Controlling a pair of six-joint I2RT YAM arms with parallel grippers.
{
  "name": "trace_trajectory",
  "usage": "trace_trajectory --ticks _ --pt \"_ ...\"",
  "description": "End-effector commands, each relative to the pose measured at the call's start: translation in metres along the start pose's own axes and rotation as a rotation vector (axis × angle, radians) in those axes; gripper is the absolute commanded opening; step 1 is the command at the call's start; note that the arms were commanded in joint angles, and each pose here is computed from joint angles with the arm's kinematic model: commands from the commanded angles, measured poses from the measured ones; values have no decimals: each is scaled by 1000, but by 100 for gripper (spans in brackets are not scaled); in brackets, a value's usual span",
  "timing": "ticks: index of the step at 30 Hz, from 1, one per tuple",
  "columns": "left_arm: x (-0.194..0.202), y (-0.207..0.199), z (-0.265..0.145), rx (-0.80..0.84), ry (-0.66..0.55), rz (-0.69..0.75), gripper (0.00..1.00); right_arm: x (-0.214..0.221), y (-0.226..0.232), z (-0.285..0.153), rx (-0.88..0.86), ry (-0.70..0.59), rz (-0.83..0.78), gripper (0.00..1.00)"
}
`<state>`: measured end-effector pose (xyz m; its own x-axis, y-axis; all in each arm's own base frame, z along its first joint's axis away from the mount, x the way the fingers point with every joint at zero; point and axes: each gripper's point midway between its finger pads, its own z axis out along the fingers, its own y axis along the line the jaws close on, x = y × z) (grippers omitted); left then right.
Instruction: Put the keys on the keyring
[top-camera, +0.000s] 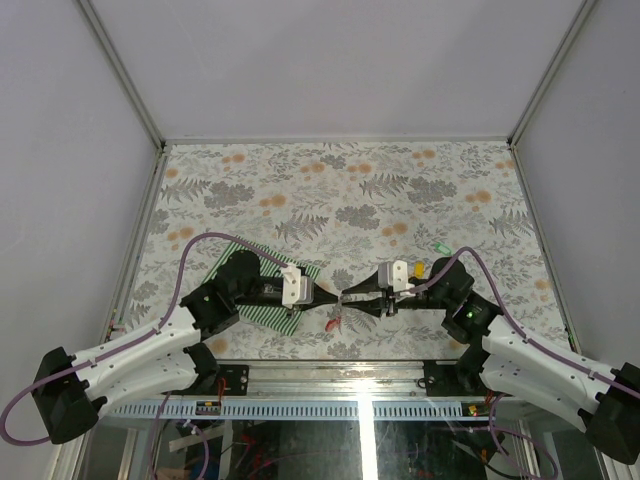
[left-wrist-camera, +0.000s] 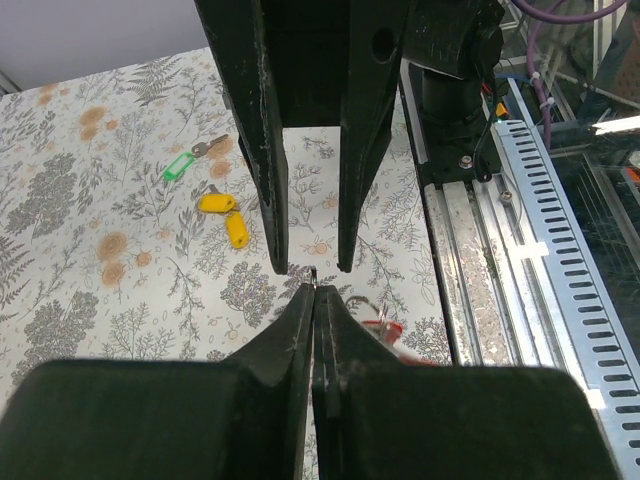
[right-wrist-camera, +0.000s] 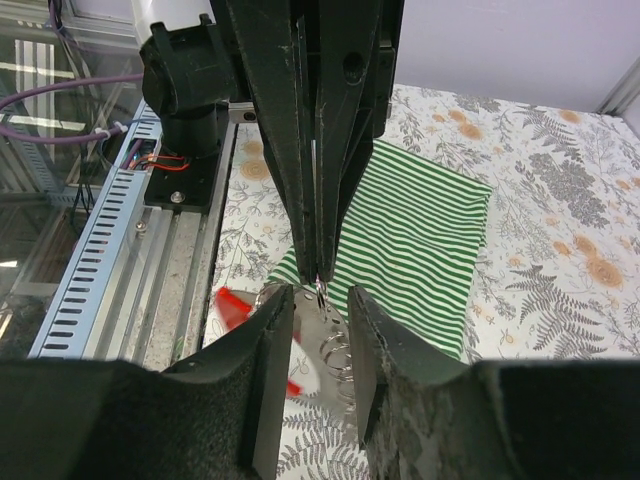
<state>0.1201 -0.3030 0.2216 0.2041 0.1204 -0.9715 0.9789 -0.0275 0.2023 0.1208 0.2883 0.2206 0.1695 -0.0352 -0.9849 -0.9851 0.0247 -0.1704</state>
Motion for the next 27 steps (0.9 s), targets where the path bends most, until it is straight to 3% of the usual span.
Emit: trace_trajectory --ticks 1,9,16,19,27 --pt "-18 2 -1 9 -45 41 0 -29 -2 4 -18 -60 -70 34" --pt "-23 3 -1 9 -52 49 0 -24 3 9 -56 -33 -31 29" --pt "-27 4 -2 1 -62 50 0 -25 1 10 -52 -5 2 2" --pt "-33 6 -5 -21 -80 44 0 -30 -2 9 -34 1 7 0" --pt "-74 16 -18 -125 -212 -15 23 -71 -2 -2 -8 -87 -52 0"
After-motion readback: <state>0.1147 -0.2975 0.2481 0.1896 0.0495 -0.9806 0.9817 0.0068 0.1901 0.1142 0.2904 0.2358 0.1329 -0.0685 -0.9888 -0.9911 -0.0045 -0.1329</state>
